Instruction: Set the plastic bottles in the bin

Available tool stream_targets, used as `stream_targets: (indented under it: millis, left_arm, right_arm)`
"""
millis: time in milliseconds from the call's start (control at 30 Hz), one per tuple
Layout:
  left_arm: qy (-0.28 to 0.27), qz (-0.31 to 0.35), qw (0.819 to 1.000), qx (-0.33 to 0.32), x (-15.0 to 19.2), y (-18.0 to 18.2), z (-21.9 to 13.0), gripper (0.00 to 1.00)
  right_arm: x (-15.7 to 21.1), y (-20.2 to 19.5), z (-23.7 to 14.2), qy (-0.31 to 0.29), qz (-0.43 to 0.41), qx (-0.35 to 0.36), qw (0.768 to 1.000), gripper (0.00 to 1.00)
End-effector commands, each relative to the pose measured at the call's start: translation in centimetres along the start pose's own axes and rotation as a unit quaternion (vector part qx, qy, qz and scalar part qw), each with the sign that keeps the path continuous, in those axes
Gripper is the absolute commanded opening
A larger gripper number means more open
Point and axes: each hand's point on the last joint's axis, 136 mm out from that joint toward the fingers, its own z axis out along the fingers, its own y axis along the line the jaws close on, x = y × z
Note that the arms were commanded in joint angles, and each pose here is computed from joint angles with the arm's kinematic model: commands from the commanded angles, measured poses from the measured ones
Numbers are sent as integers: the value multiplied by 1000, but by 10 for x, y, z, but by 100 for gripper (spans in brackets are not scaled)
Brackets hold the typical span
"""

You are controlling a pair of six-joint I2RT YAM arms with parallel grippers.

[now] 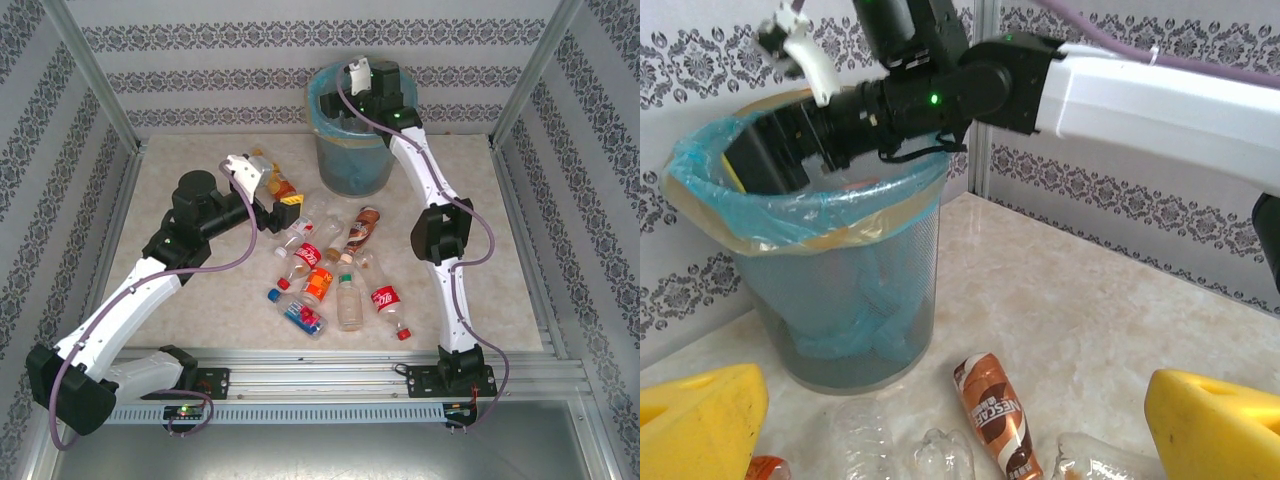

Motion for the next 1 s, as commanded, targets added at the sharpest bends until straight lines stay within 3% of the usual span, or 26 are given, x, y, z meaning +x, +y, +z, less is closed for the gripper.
stream_targets:
  millis: [0, 133, 333, 467, 533, 633, 800, 967]
  left_arm:
    - [-28, 14, 1000, 1, -11, -3, -3, 97]
    - [-26, 19, 999, 5, -10, -5, -2, 97]
    - [-22, 23, 1000, -2, -5, -2, -1, 97]
    - [-7, 15, 1000, -8, 3, 1, 4, 97]
    - [9, 7, 1000, -14, 9, 5, 7, 96]
    - [47, -3, 999, -28, 22, 12, 13, 96]
    - [114, -24, 993, -28, 42, 16, 20, 95]
    - [174, -54, 983, -21, 67, 14, 23, 93]
  right_arm:
    - [-73, 29, -38, -78, -21, -14, 997, 91]
    - [-74, 34, -35, -81, -51, -6, 995, 83]
    - [-25, 19, -9, -22, -5, -5, 1000, 65]
    - [-4, 14, -1, 4, 14, -7, 1000, 60]
    - [-16, 14, -7, -7, 20, -3, 1000, 60]
    - [-62, 18, -32, -58, 19, -2, 998, 62]
    - [-142, 40, -97, -143, -12, 4, 990, 69]
    - [-165, 65, -149, -138, -48, 19, 989, 72]
